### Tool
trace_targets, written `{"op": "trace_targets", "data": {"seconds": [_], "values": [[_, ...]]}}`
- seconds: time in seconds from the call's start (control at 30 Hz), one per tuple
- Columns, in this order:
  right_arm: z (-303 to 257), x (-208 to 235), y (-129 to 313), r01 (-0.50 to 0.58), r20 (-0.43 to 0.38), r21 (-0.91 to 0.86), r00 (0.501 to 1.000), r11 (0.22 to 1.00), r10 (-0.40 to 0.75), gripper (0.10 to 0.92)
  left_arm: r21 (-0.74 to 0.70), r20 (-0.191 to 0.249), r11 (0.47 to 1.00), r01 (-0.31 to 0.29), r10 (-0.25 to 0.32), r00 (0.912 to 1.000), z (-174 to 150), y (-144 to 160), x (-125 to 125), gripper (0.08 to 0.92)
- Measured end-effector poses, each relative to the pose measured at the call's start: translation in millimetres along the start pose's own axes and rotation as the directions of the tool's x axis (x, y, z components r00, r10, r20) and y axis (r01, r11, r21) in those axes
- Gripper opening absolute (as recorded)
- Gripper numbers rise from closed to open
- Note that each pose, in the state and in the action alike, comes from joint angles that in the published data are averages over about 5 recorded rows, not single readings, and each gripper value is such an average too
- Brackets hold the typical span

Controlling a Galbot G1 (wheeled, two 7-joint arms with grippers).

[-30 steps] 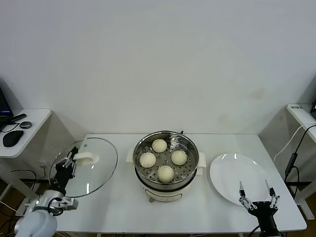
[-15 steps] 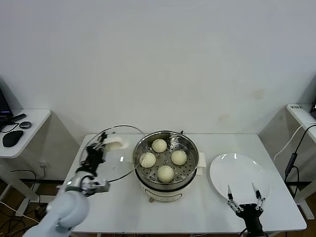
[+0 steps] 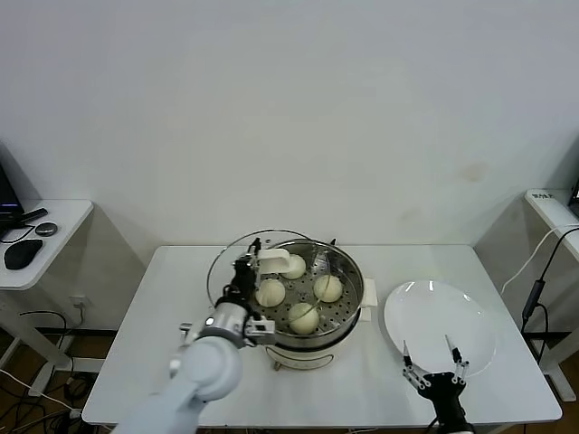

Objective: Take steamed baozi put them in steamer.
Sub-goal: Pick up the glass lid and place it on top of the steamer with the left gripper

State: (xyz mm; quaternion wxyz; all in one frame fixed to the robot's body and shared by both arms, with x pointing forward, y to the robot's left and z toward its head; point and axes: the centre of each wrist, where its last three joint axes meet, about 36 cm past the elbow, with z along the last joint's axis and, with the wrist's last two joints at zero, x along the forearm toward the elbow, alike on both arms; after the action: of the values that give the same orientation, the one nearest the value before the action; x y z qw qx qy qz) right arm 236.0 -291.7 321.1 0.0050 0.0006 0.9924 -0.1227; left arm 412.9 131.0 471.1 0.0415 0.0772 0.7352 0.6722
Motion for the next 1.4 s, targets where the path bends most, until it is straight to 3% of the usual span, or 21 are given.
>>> {"op": "trace_targets", "data": {"seconds": [0.57, 0.97, 1.4], "values": [[-2, 2, 2, 0.009, -0.001, -0.006, 1.0, 1.0, -0.009, 0.823, -0.032, 0.044, 0.999, -0.006, 0.008, 0.999, -63, -21, -15, 0.176], [-2, 1, 0, 0.015, -0.001, -0.009, 1.0, 1.0, -0.015, 0.823, -0.047, 0.03, 0.998, -0.034, 0.036, 0.9989, -71, -39, -20, 0.176], [1, 2, -1, 0.021, -0.01, -0.01, 1.0, 1.0, -0.022, 0.823, -0.067, 0.019, 0.997, -0.022, 0.024, 0.9995, -65, -49, -24, 0.176]]}}
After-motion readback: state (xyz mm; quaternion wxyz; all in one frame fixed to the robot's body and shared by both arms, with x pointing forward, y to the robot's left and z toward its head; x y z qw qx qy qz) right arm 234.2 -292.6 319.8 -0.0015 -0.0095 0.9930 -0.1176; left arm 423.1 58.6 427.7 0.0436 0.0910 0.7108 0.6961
